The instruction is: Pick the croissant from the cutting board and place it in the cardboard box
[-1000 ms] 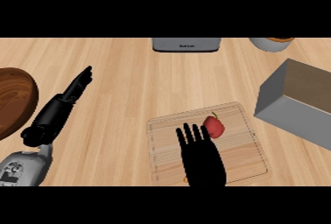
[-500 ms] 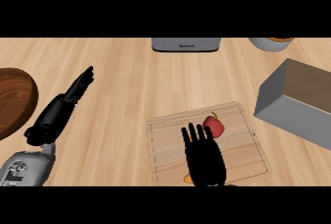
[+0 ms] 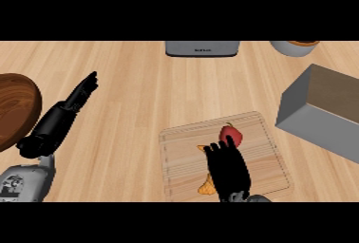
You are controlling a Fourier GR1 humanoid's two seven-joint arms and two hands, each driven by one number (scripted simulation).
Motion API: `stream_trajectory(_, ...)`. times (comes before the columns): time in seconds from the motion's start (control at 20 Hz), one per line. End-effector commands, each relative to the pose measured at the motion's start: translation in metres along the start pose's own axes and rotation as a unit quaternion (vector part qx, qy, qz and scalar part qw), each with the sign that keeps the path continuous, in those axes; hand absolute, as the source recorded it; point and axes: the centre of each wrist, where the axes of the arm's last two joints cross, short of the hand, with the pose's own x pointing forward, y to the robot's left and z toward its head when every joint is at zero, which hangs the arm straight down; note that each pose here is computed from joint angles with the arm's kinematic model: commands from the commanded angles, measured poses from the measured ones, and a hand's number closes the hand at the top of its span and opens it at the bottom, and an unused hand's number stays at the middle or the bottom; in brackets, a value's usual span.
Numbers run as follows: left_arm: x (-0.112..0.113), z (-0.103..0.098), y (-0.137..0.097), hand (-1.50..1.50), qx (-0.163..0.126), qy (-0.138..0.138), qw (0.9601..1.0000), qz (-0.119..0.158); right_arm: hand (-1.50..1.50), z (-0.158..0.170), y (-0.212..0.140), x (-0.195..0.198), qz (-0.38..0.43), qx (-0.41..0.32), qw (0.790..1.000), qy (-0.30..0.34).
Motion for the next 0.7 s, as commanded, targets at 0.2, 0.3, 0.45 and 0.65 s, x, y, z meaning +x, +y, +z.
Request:
stream_trajectory(0.2, -0.007, -0.004, -0.007, 0.00, 0.001, -0.002, 1.0000, -0.005, 1.50, -0.010, 0.041, 0.006, 0.034, -0.059, 0.995, -0.067)
stream_trajectory(0.3, 0.011, -0.004, -0.006, 0.00, 0.001, 0.000, 1.0000, 0.001, 1.50, -0.005, 0.023, -0.018, 0.041, -0.087, 0.993, -0.066)
stream_trajectory(0.45, 0.000, 0.010, -0.009, 0.00, 0.000, 0.002, 1.0000, 0.002, 1.50, -0.021, 0.023, -0.004, 0.044, -0.107, 0.990, -0.076)
stream_trajectory(0.65, -0.006, 0.002, -0.004, 0.00, 0.002, 0.010, 1.0000, 0.001, 1.50, 0.005, 0.017, -0.008, 0.036, -0.146, 0.978, -0.142)
